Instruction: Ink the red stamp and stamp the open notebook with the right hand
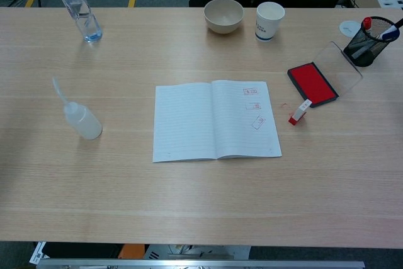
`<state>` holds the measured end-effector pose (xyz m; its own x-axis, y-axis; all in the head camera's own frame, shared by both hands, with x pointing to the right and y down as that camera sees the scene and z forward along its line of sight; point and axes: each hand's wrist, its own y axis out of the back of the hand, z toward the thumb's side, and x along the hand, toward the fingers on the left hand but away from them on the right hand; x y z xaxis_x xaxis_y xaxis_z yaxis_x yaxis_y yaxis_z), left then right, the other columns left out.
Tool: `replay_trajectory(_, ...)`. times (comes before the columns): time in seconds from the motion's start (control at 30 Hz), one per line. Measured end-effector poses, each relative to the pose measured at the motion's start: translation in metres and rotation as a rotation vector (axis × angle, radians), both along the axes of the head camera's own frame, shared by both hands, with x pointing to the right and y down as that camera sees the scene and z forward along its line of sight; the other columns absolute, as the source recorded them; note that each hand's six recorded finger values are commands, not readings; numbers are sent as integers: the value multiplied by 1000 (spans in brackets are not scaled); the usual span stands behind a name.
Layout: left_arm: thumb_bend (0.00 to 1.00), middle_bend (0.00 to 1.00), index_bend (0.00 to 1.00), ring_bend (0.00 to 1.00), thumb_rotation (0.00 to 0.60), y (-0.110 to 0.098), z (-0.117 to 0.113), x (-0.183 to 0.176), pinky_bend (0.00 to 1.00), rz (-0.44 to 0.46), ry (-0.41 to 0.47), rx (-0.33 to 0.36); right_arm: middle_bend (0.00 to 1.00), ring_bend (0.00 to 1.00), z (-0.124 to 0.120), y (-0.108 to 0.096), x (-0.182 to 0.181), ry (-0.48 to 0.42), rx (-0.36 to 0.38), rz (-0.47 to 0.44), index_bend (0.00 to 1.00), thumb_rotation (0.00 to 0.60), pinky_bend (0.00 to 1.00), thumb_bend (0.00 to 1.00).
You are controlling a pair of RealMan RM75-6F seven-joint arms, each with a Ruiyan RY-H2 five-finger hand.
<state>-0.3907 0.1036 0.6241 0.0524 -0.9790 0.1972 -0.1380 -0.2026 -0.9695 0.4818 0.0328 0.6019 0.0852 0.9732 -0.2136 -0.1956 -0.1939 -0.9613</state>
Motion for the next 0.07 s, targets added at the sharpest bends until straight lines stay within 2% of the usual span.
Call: replay_trajectory(0.07,340,133,177,106,600,0,0,0,86,0,0,1,423,271,-1,0,0,-4,4,3,490,600,189,395)
